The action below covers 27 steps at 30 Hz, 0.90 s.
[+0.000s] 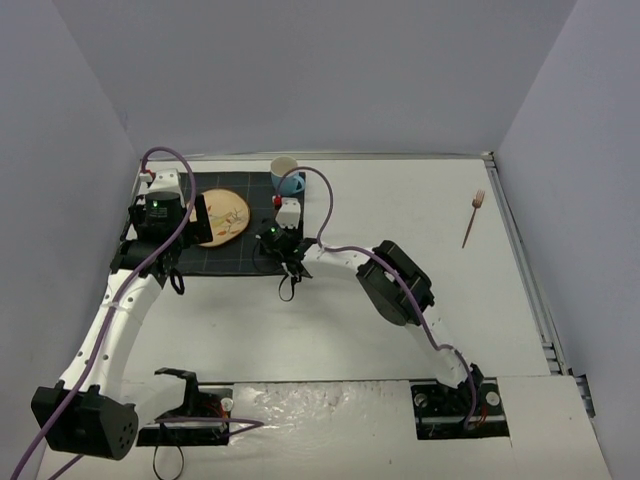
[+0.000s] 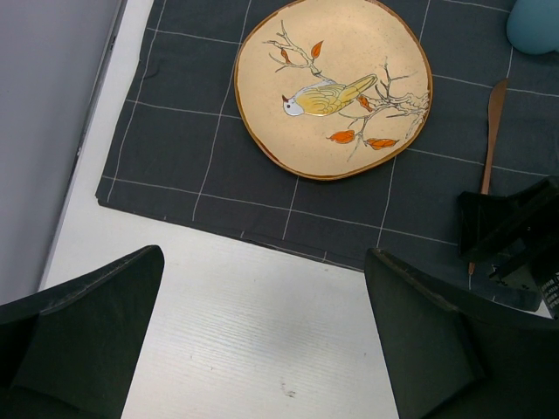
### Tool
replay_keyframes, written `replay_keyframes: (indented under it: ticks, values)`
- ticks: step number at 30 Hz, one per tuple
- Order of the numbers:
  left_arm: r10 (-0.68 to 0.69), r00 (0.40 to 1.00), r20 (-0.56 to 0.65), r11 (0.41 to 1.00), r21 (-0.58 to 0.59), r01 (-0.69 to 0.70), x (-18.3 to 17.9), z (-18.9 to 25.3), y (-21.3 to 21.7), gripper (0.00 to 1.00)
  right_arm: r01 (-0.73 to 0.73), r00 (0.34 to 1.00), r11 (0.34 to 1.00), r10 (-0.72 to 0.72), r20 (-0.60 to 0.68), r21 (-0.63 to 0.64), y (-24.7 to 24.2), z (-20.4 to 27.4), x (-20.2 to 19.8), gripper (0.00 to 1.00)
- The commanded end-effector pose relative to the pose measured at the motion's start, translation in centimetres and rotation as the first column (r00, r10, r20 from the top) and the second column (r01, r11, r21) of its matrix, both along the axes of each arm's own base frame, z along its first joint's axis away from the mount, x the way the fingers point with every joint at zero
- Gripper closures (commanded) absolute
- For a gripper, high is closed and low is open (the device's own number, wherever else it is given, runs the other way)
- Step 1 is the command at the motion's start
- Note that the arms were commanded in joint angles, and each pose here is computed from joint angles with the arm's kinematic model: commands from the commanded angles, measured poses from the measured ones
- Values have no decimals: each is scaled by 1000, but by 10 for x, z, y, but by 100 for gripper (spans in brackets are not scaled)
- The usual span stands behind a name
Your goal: Set the dinner table for one person
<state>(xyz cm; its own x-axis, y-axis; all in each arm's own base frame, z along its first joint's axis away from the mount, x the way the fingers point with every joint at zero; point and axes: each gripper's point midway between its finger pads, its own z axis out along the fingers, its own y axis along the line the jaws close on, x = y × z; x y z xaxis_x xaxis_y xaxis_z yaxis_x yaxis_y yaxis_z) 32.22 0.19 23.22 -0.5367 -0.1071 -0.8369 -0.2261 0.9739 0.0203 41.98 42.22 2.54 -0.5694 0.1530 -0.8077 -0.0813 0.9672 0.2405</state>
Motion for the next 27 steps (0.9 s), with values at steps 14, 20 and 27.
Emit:
replay_keyframes:
  ticks: [14,20,27]
  values:
    - [-5,997,83,1000,-26,7,8,23,-2,3,230,971,968,-222,84,-102,-225,103,22,27]
    - [-13,997,74,999,-36,16,9,20,-5,3,473,879,868,-476,18,-154,-385,76,27,28]
    - [-17,998,68,999,-39,20,10,18,-6,3,584,799,794,-599,-51,-166,-478,53,31,33]
